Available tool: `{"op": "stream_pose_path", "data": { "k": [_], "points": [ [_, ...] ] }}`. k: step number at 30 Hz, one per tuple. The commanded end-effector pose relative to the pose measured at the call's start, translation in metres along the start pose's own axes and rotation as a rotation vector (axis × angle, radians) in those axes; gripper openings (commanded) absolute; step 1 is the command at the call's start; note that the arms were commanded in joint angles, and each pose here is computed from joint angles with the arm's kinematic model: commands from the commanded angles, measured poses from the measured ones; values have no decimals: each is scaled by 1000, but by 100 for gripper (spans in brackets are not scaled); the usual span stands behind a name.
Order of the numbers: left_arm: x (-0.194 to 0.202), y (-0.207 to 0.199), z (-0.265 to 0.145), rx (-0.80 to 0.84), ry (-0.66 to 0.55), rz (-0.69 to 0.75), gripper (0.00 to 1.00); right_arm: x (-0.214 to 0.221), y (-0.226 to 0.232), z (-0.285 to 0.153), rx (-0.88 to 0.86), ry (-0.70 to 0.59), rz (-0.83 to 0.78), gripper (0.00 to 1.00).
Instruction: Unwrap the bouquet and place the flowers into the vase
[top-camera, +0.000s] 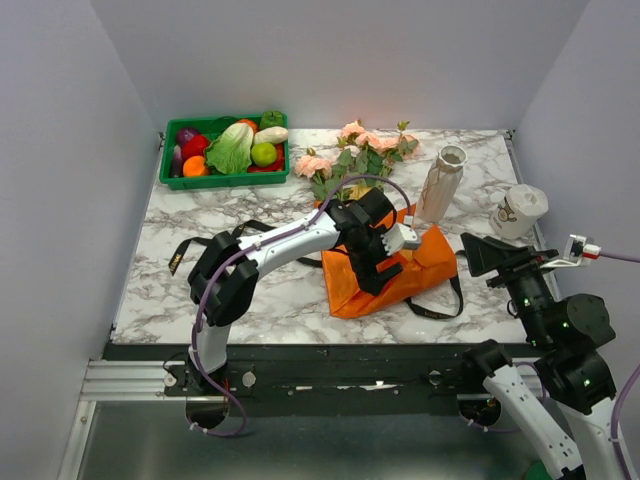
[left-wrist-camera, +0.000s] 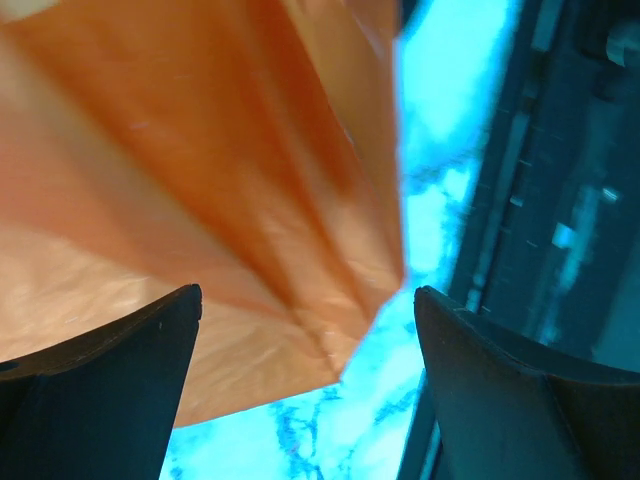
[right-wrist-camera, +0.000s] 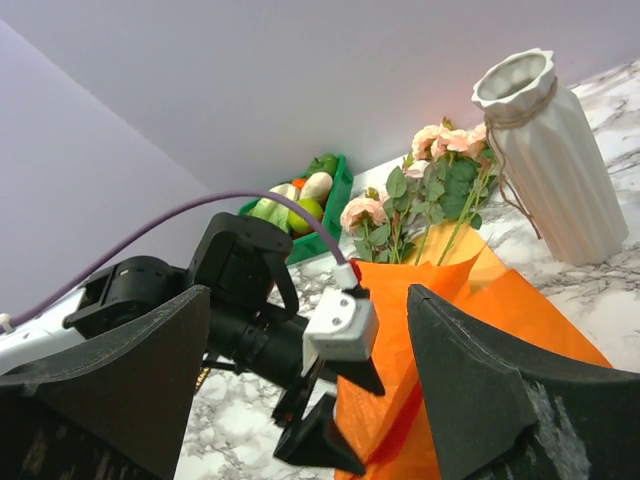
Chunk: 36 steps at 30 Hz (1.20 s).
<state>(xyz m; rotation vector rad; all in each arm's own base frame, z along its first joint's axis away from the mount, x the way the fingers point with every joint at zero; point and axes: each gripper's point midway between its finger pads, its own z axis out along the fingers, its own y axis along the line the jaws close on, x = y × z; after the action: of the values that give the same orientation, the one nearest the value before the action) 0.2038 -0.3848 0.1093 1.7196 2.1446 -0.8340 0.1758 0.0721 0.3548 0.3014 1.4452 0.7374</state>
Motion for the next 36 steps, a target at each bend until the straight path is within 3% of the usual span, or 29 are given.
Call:
{"op": "stream_pose_path", "data": {
  "k": [1,5,10,13,14,18,22,26,29,33,36],
  "points": [
    [-1,-55,-12,254,-5,106,97,-12,-4,-14,36,-25,4,87],
    [-14,-71,-27,327,-48,163,98,-13,-10,-17,67,-27,-2,88],
    [-34,-48,-53,209,-108,128,98,6,-21,-7,113,34,-6,88],
    [-45,2,-90,78,-186,-31,97,41,-39,11,171,133,-18,88],
    [-41,36,-114,15,-231,-125,96,53,-44,16,183,165,-25,89],
    [-31,108,-196,-126,-412,-356,96,91,-58,49,199,228,-40,91],
    [-4,146,-259,-326,-520,-411,97,112,-62,76,180,265,-80,93],
    [15,144,-291,-402,-564,-434,98,132,-74,96,219,328,-123,93],
    [23,138,-292,-404,-567,-455,98,142,-79,115,216,330,-157,90],
    [29,134,-286,-391,-569,-486,98,161,-87,136,250,401,-193,77],
    [31,130,-288,-385,-571,-492,99,170,-94,148,268,415,-211,74]
  ]
}}
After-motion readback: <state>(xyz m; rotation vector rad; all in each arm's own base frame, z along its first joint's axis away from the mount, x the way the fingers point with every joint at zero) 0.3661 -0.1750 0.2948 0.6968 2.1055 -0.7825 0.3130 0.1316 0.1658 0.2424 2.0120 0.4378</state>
